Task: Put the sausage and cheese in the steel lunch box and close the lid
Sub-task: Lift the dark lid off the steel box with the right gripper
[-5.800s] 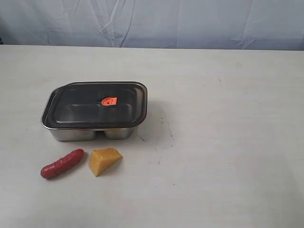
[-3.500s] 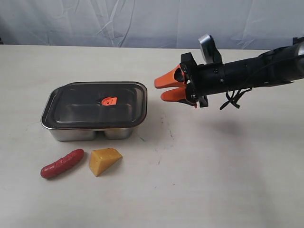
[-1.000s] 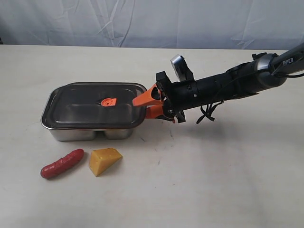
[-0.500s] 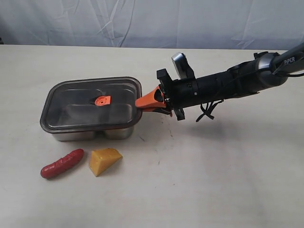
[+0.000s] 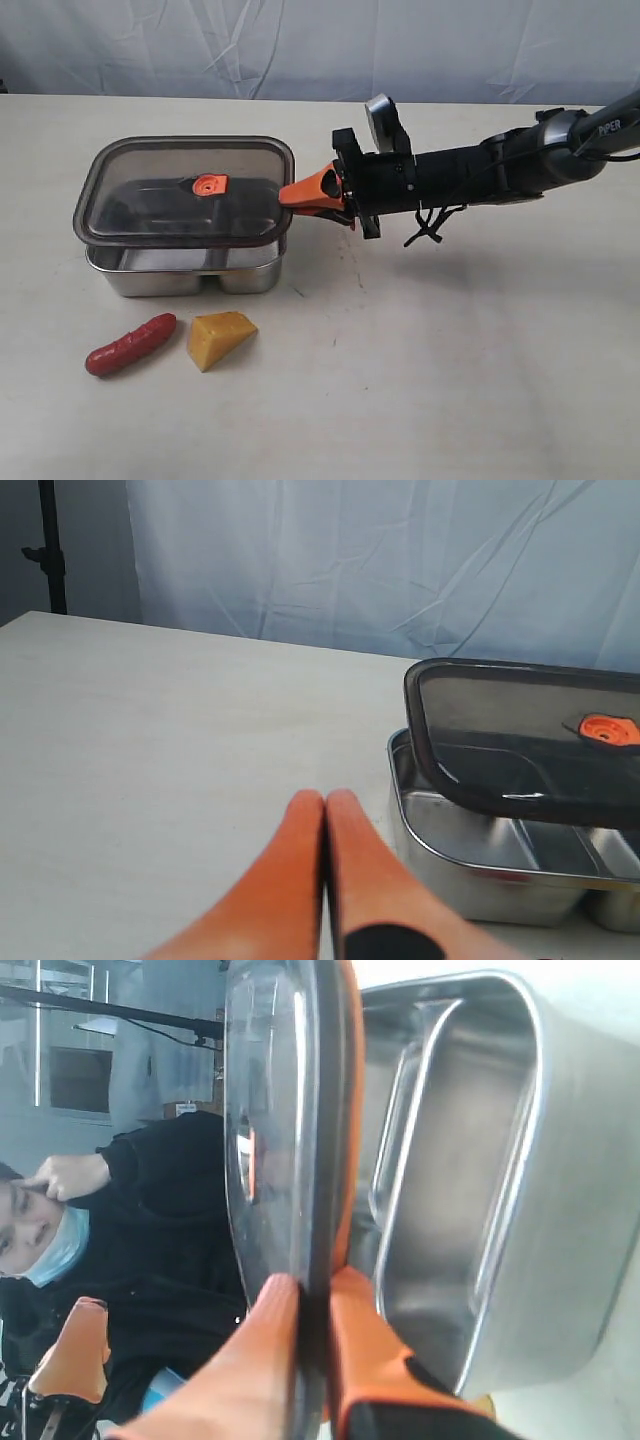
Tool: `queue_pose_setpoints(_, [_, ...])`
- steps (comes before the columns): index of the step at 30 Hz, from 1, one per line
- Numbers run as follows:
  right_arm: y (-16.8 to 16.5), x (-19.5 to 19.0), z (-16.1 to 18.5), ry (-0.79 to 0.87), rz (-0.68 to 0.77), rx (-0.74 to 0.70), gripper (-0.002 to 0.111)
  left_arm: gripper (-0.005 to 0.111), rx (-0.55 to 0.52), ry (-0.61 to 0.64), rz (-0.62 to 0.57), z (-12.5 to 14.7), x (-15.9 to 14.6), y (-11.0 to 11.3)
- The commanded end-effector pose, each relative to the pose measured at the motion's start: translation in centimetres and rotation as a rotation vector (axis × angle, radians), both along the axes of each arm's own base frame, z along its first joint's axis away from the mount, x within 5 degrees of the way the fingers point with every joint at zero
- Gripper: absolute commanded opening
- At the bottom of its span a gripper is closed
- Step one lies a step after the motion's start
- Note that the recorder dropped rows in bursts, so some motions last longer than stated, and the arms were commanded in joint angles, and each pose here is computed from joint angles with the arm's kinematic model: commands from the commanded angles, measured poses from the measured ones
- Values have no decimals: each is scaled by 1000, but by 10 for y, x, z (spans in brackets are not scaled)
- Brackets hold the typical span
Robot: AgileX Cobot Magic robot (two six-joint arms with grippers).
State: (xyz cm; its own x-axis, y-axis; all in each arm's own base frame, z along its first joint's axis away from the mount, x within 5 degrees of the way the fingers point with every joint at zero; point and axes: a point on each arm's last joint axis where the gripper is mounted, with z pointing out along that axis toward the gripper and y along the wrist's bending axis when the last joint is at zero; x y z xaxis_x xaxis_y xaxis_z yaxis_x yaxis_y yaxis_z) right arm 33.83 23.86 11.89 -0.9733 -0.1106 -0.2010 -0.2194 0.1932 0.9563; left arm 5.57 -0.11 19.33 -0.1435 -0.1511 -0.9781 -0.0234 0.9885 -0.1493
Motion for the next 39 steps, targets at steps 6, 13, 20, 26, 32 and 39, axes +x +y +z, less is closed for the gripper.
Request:
queue_pose_setpoints(6, [-4, 7, 44, -217, -48, 25, -1, 0, -5, -2, 3, -1, 0, 0])
queue_pose_setpoints(13, [-45, 29, 83, -341, -212, -27, -1, 0, -5, -2, 3, -1, 0, 0])
queue_pose_setpoints(20, [-105, 37, 121, -542, -289, -224, -1, 0, -5, -2, 3, -1, 0, 0])
queue_pose_setpoints(26, [-133, 25, 162, -859, -285, -564, -1, 0, -5, -2, 3, -1, 0, 0])
queue_pose_setpoints(32, [-145, 0, 194, -1087, -149, -744, -1, 0, -5, -2, 3, -1, 0, 0])
queue_pose_setpoints(39, [-139, -30, 209, -1265, 136, -898, -1, 0, -5, -2, 3, -1, 0, 0])
